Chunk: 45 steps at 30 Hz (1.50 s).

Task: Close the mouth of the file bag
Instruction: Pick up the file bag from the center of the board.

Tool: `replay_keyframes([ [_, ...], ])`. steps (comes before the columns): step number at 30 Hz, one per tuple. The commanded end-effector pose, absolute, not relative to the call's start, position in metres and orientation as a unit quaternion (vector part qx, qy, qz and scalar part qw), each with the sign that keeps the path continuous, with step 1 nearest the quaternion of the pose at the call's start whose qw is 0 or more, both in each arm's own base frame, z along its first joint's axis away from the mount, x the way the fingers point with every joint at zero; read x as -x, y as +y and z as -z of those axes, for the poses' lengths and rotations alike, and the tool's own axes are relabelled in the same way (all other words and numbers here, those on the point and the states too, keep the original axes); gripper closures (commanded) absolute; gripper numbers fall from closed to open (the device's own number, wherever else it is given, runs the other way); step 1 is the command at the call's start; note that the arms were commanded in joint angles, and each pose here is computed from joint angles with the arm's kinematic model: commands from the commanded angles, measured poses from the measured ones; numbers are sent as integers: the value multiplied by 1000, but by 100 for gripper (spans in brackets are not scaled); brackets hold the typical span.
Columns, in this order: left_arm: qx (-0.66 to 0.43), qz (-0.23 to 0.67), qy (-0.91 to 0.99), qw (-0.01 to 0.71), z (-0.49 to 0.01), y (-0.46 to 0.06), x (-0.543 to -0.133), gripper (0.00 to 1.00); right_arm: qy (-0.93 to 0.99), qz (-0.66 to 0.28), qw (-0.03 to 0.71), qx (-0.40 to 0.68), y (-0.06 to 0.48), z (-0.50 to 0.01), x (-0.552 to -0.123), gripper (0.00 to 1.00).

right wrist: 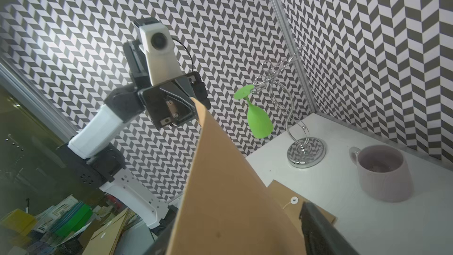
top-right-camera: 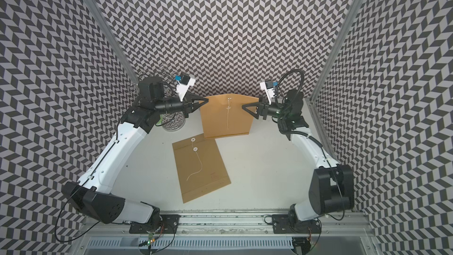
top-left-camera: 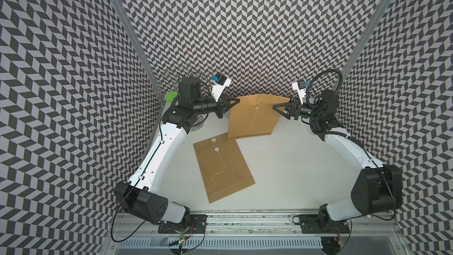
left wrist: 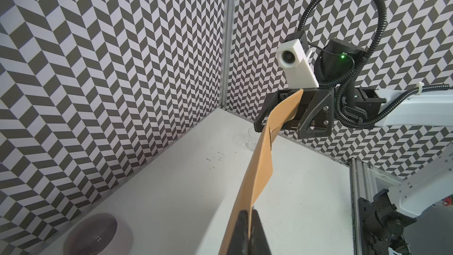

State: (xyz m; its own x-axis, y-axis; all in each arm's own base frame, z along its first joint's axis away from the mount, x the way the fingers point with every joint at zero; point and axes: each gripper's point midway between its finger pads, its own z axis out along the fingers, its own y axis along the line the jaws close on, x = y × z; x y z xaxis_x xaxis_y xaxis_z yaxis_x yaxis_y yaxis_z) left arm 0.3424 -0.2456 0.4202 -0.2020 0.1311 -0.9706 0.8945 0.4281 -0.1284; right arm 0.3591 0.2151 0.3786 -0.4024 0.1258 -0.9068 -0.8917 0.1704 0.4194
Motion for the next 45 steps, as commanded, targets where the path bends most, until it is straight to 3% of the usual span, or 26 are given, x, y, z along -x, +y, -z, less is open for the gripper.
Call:
replay_keyframes([
  [1, -381, 365, 654, 543, -451, -239, -336, 100, 574, -569, 469, 358, 218, -410, -340, 38],
  [5, -377, 364, 653, 547, -455, -238, -337, 100, 574, -575, 462, 355, 220, -411, -338, 48],
  [13, -378, 363, 648, 554, -460, -232, -336, 100, 584, -596, 452, 317, 219, -423, -345, 87],
  [15, -378, 367, 641, 557, -465, -228, -335, 93, 588, -603, 448, 300, 218, -426, -348, 95],
  [16, -380, 372, 636, 560, -468, -226, -333, 83, 590, -607, 444, 295, 218, -429, -348, 97],
  [18, -384, 377, 625, 565, -472, -221, -330, 59, 587, -613, 440, 292, 218, -437, -344, 100],
  [19, -380, 384, 622, 567, -474, -216, -330, 53, 584, -617, 438, 295, 217, -442, -340, 100],
  [22, -352, 447, 603, 559, -476, -193, -332, 47, 570, -626, 440, 299, 216, -458, -329, 100],
  [33, -379, 488, 589, 521, -419, -216, -302, 41, 548, -647, 447, 287, 208, -507, -334, 100],
  [45, -365, 444, 601, 555, -397, -209, -318, 40, 520, -676, 437, 286, 195, -527, -320, 100],
])
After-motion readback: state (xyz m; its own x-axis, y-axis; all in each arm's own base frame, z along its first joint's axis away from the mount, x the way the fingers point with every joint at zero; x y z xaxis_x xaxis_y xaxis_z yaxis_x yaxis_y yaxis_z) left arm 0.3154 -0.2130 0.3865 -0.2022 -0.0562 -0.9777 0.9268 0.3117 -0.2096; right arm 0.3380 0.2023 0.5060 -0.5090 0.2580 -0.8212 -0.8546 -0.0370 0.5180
